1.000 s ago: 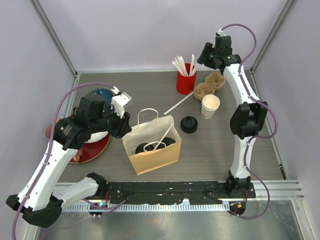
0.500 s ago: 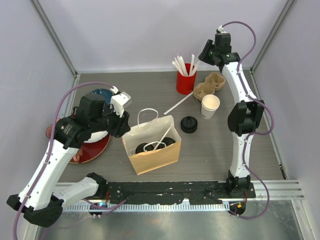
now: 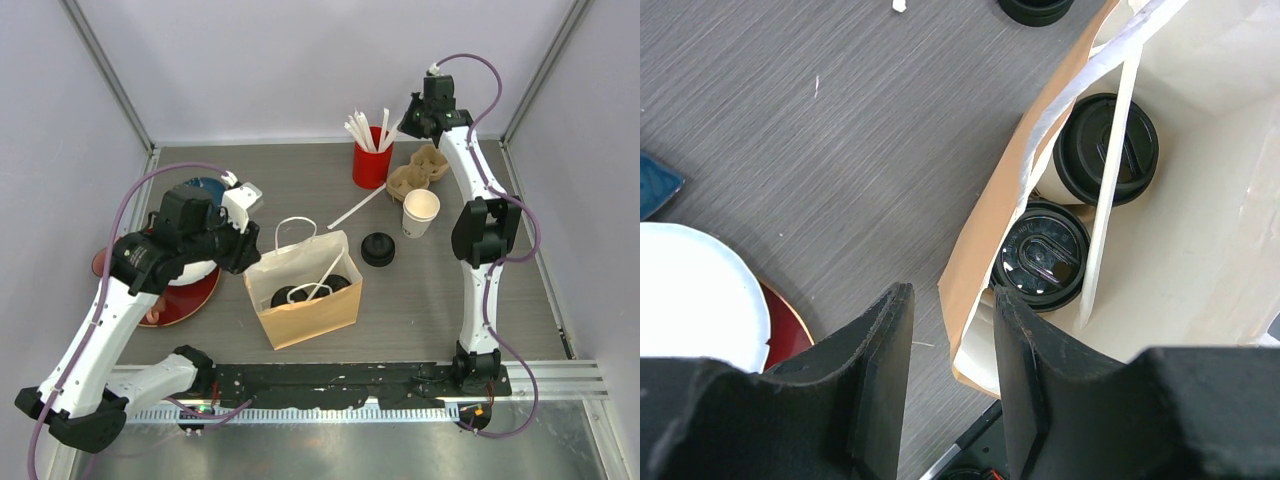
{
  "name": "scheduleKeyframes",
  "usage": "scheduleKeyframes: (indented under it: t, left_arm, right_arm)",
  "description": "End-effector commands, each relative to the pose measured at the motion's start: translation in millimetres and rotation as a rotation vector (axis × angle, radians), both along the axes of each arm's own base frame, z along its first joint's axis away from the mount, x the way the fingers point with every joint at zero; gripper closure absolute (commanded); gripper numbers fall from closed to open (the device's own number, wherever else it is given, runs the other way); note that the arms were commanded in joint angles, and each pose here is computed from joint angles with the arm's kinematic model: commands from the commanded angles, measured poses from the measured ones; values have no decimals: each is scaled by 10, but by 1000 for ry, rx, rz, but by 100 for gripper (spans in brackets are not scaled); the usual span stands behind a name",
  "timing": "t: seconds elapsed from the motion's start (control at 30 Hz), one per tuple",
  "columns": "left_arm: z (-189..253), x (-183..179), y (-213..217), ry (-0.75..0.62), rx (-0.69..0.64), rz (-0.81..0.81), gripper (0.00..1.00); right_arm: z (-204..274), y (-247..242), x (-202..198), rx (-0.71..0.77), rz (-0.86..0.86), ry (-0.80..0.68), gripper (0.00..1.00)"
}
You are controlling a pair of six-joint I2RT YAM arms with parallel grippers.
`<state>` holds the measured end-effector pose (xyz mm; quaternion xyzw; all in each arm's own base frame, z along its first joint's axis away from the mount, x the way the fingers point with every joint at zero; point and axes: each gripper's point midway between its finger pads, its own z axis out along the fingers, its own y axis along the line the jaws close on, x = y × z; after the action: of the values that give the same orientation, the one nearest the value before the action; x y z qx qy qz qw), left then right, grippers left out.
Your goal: Pack the takeout coffee
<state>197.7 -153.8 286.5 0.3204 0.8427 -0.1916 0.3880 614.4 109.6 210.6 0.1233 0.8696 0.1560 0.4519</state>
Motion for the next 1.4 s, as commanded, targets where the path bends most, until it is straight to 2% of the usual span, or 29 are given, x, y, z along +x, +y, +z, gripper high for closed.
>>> scheduleKeyframes:
  t: [0.0,0.27,0.43,0.73,0.83,0.9,1.1,1.37]
  left_arm:
    - [73,38,-9,-29,-16,4,59]
    - [86,48,-12,-36,-15,1,59]
    - [98,62,-8,-44,-15,4,58]
    - [120,49,0,-57,-13,-7,58]
    - [141,43,13,-63,-14,-1,58]
    - [145,38,19,-63,-13,1,58]
    - [177,56,4,-71,-23,2,58]
    - [195,100,-38,-71,-34,3,58]
  right_arm:
    - [436,4,61,-6,14,-110,98]
    - [760,-4,-124,-57,66,-163,99]
    - [1254,-34,-362,-90,98,-255,99]
    - [1827,-30,-785,-100,148,-327,99]
    - [2198,-38,-1004,-89,157,-385,99]
    - [2531,-16,-1240,-68,179,-449,99]
    - [3168,373,-2278,99,484,-545,99]
    - [3164,684,-3486,308,781,-485,99]
